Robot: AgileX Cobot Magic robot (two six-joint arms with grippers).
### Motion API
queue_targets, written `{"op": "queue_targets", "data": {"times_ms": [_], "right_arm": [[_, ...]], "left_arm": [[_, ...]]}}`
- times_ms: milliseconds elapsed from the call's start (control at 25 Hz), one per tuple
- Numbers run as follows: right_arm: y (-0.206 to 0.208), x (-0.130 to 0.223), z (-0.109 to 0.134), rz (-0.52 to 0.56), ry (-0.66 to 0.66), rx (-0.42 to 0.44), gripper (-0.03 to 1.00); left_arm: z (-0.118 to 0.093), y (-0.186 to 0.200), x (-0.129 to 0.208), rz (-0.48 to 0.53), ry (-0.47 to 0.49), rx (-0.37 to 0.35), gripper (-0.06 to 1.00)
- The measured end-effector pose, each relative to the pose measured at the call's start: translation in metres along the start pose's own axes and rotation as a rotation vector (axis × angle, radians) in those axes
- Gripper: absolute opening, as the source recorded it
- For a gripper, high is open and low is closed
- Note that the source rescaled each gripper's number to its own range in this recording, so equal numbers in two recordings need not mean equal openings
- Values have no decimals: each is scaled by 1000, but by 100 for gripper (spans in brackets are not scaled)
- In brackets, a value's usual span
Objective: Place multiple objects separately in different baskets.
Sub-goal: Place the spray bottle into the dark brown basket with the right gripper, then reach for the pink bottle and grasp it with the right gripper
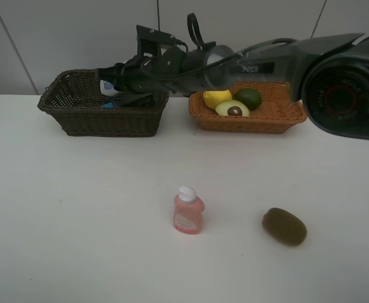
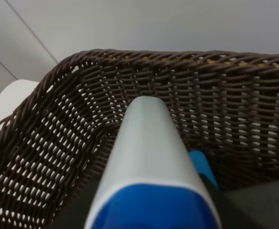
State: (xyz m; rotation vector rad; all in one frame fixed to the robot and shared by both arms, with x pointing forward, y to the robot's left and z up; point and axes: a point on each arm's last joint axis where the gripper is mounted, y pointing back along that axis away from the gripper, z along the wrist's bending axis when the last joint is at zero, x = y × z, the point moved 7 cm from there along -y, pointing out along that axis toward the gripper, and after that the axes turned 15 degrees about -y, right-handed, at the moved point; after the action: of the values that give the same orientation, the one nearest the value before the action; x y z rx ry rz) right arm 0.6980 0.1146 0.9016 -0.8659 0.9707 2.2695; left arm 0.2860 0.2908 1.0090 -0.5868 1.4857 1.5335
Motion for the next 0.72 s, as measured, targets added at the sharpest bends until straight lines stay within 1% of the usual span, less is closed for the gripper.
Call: {"op": "queue_targets", "data": {"times_ms": [40,120,160,200,240,320,440,600,680,720], "right_arm": [[0,-3,0,-17,1,0,27],[1,-10,1,-52,0,-1,66],[1,-11,1,-54,0,-2,78],[1,-10,1,-47,2,-2,87],[2,-8,2,-26,7,-5,92],[6,-5,7,17,34,-12,97],[25,-7,23,114,111,-36,99],[81,-25,52,277,231,-54,99],[118,-33,54,389,277,-16,99],[133,-35,51,443,286,14,99]], "left_arm": [[0,0,0,0,0,0,99],[0,0,0,0,0,0,99],[0,0,0,0,0,0,99],[0,0,0,0,0,0,99],[0,0,0,0,0,0,99],[0,0,0,0,0,0,99],[0,0,0,0,0,0,99],[0,0,0,0,0,0,99],[0,0,0,0,0,0,99],[0,0,0,0,0,0,99]]}}
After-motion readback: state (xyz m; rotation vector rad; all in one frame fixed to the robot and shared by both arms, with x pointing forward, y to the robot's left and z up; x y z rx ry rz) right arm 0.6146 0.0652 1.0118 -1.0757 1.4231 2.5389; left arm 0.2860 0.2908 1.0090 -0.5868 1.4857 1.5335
